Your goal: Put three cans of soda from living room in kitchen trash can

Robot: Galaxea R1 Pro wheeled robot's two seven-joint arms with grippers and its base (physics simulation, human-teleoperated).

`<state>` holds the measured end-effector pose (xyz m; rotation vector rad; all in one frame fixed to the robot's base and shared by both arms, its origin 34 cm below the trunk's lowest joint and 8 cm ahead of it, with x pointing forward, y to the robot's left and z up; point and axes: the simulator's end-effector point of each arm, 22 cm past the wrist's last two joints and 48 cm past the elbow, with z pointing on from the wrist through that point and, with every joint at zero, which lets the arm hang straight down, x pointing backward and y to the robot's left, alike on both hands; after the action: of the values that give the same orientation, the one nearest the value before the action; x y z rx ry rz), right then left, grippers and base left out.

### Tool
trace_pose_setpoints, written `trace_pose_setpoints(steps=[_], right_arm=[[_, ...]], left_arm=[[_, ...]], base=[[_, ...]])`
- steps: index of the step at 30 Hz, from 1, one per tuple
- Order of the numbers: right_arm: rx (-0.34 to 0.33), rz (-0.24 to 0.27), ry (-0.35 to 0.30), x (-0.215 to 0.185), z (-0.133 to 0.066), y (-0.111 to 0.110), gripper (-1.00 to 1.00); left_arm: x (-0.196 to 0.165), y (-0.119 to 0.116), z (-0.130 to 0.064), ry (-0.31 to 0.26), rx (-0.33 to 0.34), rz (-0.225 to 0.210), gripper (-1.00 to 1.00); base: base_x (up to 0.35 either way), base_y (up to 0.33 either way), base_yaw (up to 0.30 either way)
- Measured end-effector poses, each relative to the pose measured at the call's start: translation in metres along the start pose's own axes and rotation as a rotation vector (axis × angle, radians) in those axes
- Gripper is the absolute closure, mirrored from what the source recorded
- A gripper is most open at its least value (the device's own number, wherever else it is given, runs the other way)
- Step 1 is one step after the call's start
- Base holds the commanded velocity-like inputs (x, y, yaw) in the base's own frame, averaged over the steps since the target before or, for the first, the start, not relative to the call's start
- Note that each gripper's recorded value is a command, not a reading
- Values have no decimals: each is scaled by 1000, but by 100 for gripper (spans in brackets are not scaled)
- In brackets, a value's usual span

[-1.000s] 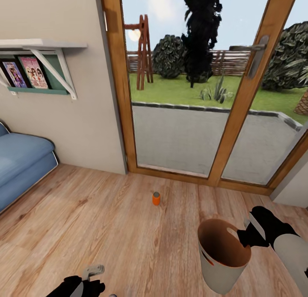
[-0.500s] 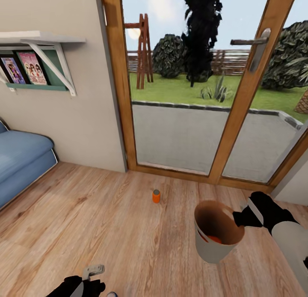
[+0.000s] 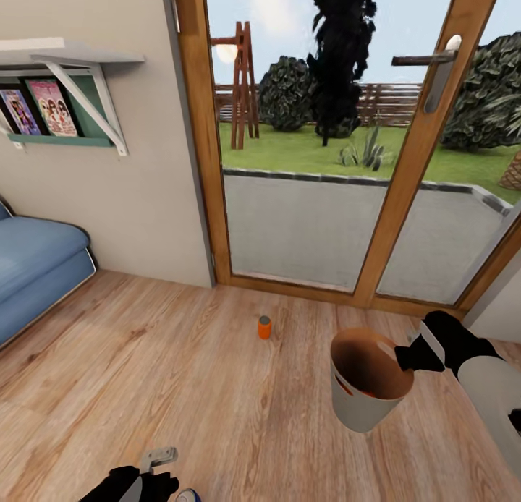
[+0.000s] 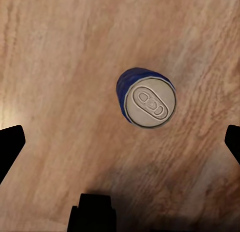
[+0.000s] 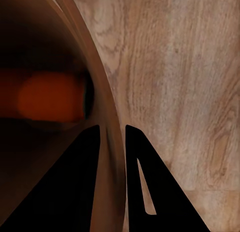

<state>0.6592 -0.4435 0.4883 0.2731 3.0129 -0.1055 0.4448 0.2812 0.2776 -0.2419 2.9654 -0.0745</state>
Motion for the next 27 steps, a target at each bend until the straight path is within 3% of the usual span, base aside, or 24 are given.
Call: trace_pose_setpoints(steps=[4,27], right_arm=[[-7,4,1,3,8,2,100],[1,-3,3,4,9,0,100]], left_arm=[[3,0,8,-1,1,0,-100],[3,-1,8,-1,2,0,-100]], base=[[0,0,0],[0,0,0]])
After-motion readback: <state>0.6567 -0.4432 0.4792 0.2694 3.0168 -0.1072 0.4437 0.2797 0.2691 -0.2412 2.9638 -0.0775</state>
